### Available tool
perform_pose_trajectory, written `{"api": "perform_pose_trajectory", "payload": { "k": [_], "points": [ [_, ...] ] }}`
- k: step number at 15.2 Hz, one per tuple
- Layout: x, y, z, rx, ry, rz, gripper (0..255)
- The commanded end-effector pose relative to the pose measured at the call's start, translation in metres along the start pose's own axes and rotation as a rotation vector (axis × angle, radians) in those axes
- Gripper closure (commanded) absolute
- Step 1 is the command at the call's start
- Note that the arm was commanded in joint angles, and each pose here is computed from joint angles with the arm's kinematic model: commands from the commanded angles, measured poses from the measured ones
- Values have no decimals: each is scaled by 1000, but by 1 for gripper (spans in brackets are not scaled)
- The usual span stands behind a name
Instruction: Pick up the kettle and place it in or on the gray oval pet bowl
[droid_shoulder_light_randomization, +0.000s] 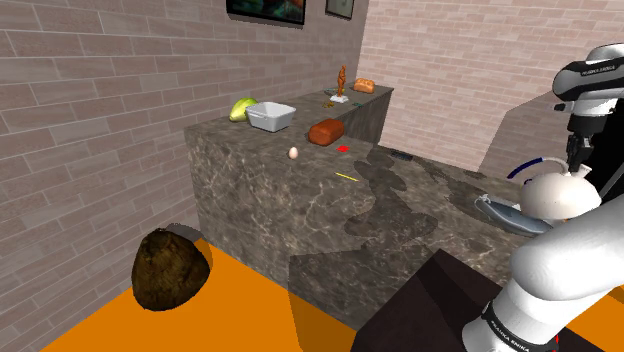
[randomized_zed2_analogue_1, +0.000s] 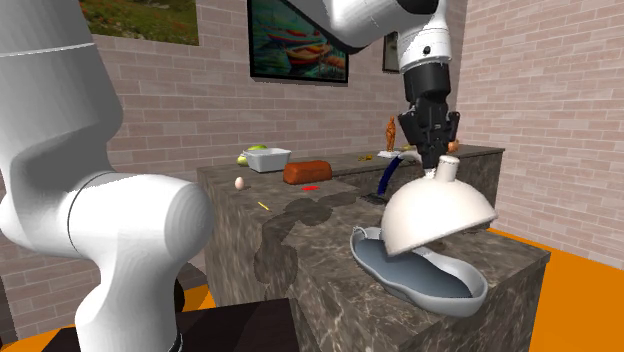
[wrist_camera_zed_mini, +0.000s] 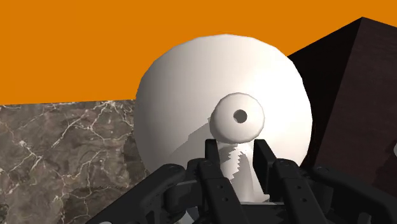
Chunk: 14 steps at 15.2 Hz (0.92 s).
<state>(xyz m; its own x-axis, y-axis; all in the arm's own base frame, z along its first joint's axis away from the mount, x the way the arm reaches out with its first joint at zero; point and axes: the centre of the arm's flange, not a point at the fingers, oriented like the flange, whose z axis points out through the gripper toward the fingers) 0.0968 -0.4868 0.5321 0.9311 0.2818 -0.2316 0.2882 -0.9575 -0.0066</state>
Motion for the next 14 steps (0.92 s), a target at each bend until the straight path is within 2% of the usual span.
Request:
{"api": "perform_pose_trajectory", "payload": {
  "k": [1, 8, 14],
  "points": [
    [3, 1, 10, -2, 0, 0, 255],
    [12, 1, 50, -2, 0, 0, 255],
    [12, 1, 50, -2, 0, 0, 255]
  ]
}}
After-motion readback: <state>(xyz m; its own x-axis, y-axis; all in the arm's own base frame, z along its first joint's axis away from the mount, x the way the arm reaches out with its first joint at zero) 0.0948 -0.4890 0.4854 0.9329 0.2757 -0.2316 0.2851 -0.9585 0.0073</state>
